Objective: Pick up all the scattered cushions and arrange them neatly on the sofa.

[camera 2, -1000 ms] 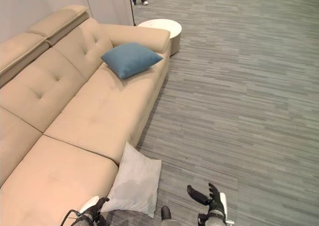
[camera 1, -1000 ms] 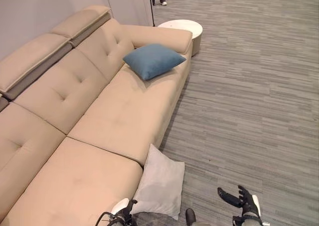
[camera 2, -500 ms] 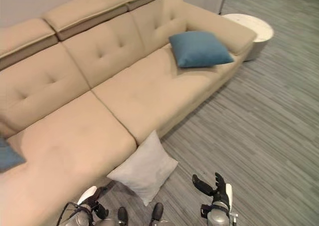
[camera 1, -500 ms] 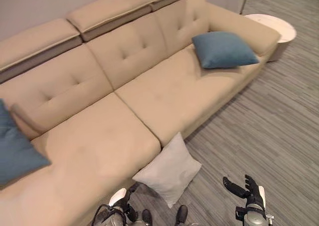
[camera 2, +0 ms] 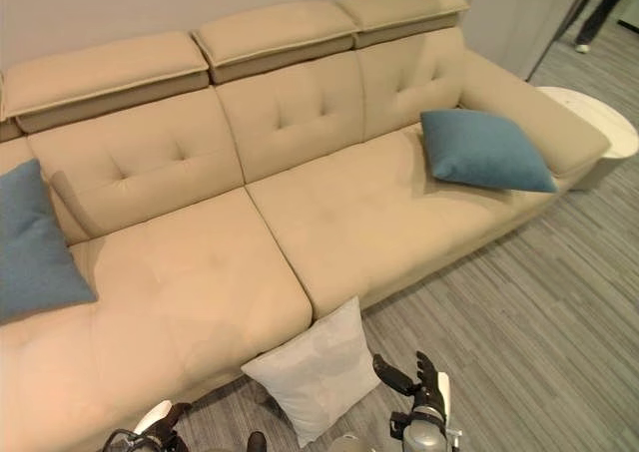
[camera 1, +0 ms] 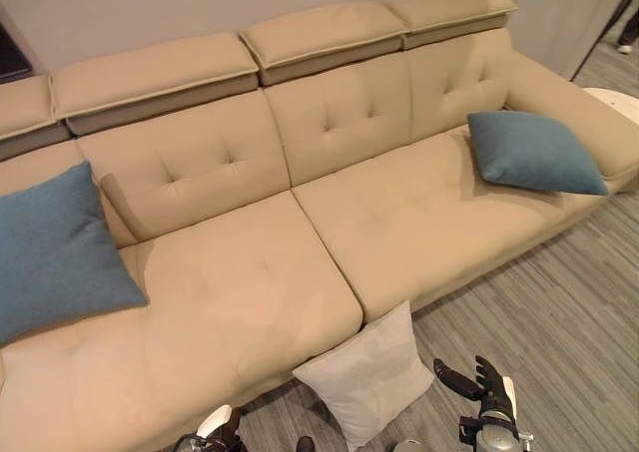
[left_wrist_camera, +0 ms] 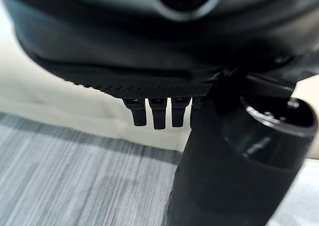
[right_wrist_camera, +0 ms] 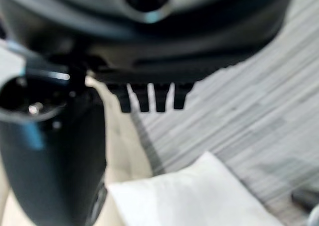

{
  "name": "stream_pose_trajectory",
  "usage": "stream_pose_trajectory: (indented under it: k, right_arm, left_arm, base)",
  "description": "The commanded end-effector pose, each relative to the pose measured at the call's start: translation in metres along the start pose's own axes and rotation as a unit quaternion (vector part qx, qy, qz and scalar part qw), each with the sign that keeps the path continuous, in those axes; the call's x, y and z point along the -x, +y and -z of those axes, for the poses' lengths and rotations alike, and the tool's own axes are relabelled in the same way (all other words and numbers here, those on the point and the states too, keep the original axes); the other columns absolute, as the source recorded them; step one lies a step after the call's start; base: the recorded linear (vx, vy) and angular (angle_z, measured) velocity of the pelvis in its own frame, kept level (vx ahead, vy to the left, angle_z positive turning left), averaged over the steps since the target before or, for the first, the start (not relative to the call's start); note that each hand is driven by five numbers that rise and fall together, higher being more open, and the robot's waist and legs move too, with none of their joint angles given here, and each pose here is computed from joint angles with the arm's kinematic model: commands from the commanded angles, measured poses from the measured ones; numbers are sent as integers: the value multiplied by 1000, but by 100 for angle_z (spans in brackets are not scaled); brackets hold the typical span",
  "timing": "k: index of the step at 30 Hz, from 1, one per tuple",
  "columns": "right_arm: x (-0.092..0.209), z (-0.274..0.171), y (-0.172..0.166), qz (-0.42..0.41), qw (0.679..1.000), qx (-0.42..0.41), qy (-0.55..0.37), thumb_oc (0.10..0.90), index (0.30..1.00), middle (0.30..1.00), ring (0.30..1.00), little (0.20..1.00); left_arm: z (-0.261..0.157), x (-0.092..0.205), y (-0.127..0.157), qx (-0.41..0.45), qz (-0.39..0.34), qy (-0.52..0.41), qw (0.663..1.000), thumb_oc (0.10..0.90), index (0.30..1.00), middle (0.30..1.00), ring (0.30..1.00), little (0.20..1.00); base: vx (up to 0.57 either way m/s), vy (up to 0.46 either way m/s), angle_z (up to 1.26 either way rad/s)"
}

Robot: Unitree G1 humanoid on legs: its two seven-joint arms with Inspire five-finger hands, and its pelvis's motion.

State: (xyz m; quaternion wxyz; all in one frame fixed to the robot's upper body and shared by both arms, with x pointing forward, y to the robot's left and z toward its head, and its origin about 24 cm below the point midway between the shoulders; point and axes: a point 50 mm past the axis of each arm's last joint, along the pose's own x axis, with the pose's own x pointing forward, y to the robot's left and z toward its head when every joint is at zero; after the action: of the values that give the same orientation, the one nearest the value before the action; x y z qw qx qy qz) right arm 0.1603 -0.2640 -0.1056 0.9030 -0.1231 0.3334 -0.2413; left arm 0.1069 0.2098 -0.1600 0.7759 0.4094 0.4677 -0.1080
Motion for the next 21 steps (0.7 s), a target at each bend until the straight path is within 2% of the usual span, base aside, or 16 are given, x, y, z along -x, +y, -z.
stream_pose_trajectory:
  k: [1,7,10,15,21]
  right_arm:
    - [-9,-21,-24,52,997,-10,-50,800,900,900,900,900]
    - [-8,4,-31,60,998,20,7,800,900,900,900,900]
    - [-15,-8,-34,64,998,3,-4,800,900,900,900,900]
    - [-42,-86,-39,89,991,-36,-94,800,900,900,900,900]
    - [-53,-189,-59,119,967,-85,-208,800,900,900,900,900]
  left_arm:
    - [2,-2,9,8,-21,-1,1000,800,900,900,900,900]
    - [10,-3,18,102,-38,35,993,800,900,900,900,900]
    - [-7,-8,29,137,-61,12,989,800,900,900,900,900]
    - [-81,-19,72,246,-108,-94,959,800,900,900,900,900]
    - [-171,-6,130,363,-143,-236,890,800,900,900,900,900]
  base:
    - [98,-237,76]
    - [19,-291,56]
    - [-197,-209,31]
    - [-375,-78,10]
    - [-152,53,5]
